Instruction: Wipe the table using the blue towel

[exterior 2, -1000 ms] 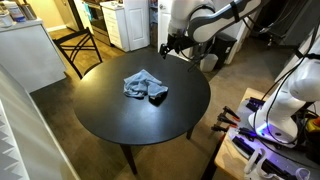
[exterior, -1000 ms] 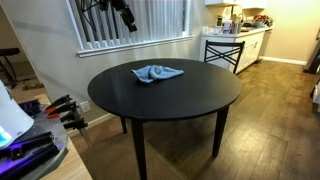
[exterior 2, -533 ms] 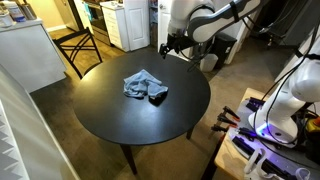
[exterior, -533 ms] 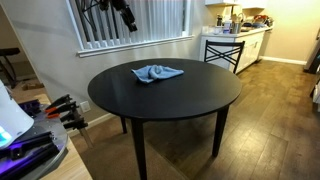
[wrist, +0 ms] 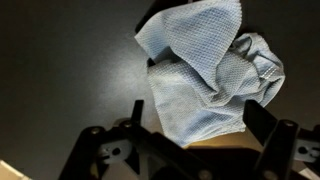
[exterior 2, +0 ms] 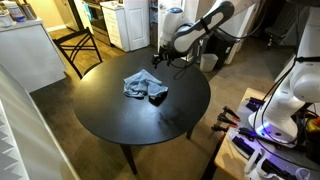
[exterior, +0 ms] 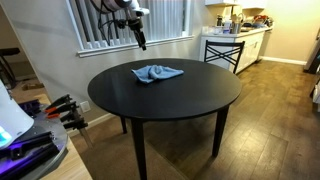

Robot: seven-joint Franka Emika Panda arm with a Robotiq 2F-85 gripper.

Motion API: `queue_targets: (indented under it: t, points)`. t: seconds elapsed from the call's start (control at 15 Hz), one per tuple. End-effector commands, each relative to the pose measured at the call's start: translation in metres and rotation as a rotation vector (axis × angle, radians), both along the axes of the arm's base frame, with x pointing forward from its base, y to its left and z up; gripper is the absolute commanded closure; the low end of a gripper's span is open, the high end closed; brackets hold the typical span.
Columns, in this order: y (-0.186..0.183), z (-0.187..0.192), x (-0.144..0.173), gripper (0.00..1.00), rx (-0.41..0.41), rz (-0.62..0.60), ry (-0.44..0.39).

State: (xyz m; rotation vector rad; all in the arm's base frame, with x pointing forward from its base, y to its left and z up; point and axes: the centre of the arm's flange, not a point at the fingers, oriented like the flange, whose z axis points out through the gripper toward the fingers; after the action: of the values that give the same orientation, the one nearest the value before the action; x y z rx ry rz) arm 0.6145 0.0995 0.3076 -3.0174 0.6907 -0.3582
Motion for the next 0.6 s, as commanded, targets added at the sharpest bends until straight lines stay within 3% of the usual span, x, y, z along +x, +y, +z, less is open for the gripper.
queue_targets:
  t: [0.0,0.53]
  points:
    - [0.002,-0.057,0.038,0.0,0.076,0.006,0.025]
    - [0.037,-0.117,0.065,0.0,-0.001,0.064,0.078]
